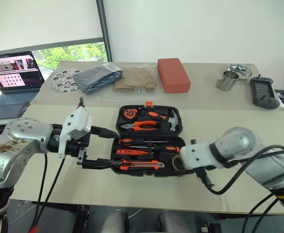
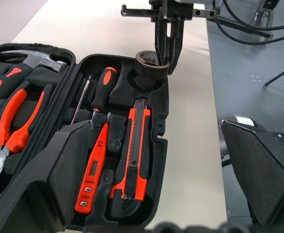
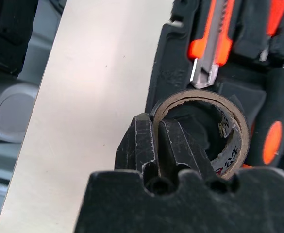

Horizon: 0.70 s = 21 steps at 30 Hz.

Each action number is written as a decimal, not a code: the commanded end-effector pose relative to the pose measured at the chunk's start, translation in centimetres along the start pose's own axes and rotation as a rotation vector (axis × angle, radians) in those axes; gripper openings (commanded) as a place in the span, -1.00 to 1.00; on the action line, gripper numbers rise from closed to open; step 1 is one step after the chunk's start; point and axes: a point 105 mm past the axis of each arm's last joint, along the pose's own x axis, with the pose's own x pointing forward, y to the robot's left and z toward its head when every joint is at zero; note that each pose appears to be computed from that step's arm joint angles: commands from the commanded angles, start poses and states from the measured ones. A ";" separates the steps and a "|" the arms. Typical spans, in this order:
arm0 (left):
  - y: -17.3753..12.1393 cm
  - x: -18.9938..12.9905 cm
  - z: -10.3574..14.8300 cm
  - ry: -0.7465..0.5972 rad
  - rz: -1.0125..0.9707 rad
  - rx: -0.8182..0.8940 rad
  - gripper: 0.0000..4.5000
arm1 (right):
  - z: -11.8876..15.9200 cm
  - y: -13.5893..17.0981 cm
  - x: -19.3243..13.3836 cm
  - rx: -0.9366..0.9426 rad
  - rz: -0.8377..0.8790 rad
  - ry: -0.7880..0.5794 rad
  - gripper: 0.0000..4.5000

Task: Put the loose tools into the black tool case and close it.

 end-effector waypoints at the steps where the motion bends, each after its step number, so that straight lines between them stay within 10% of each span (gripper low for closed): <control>1: -0.2 -0.4 0.8 0.001 0.013 0.044 1.00 | 0.0 -0.7 -0.4 -0.032 -0.031 0.031 -0.41; 10: 0.1 -0.8 0.2 0.014 0.039 0.025 1.00 | 0.6 -1.6 -1.5 -0.025 -0.100 -0.018 0.96; 21: 5.6 -2.6 -4.0 -0.081 0.380 -0.154 1.00 | -3.1 -5.5 -4.4 0.391 -0.379 -0.280 0.96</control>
